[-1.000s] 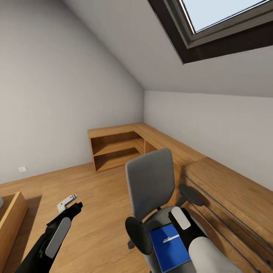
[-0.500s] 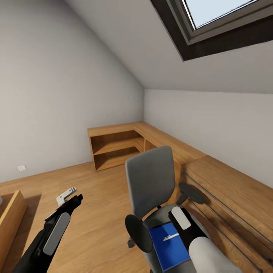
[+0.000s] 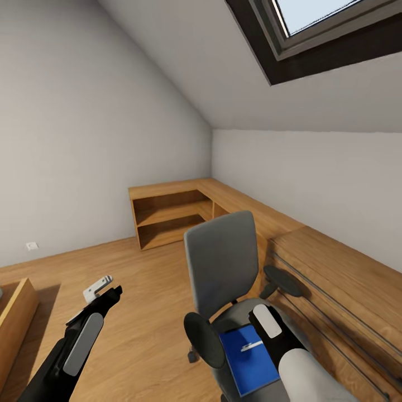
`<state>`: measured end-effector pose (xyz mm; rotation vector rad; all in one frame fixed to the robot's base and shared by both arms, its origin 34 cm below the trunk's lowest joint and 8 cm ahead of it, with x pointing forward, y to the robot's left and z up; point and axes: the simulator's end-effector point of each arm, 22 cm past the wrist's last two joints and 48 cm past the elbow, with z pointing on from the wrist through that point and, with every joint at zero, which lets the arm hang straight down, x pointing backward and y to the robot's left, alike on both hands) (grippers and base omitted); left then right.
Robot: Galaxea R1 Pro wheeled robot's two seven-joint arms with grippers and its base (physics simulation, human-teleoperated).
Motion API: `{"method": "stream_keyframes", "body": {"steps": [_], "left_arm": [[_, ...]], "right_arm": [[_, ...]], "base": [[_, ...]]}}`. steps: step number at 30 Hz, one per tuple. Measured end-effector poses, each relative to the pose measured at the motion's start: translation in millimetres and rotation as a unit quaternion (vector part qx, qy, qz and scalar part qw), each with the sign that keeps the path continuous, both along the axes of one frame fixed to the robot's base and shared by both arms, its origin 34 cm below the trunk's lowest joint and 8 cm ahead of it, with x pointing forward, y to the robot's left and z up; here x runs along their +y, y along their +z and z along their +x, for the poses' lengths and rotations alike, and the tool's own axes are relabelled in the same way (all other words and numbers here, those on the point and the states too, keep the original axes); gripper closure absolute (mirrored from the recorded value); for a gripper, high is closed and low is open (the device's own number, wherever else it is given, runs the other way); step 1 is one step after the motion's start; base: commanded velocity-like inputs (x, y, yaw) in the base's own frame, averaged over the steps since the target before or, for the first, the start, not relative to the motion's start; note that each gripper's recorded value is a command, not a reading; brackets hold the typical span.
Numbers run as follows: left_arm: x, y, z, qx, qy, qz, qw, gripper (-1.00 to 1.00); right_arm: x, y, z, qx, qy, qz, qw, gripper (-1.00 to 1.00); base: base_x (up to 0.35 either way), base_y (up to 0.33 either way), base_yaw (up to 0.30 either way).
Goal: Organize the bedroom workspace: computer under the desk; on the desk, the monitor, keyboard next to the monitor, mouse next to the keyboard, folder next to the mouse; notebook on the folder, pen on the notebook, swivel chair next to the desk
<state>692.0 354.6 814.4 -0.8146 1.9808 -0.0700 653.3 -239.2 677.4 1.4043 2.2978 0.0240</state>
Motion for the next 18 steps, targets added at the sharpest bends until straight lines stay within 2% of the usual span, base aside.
{"method": "stream_keyframes", "body": {"steps": [6,9,13,18], "left_arm": [[-0.5,-10.2,-0.4,0.0,0.0,-0.002,1.0,-1.0],[-0.4,-15.3,-0.6,0.0,0.0,-0.002,1.0,-1.0],[-0.1,-22.1,-0.9,0.0,0.0,-0.002,1.0,-1.0],[-0.2,-30.8,-1.5,0.0,0.0,-0.002,1.0,-1.0]], "right_arm": [[-0.1,-10.8,-4.5,0.009,-0.002,-0.007,0.9999,-1.0],[-4.4,-14.9,-10.7,0.023,-0.008,-0.024,0.9994,-1.0],[-11.3,-17.3,-14.3,0.026,-0.025,-0.049,0.9981,-1.0],[-0.8,-13.9,-11.2,0.013,-0.024,-0.084,0.9961,-1.0]], "base": [[0.0,0.0,0.0],[0.0,0.0,0.0],[0.0,0.0,0.0],[0.0,0.0,0.0]]}}
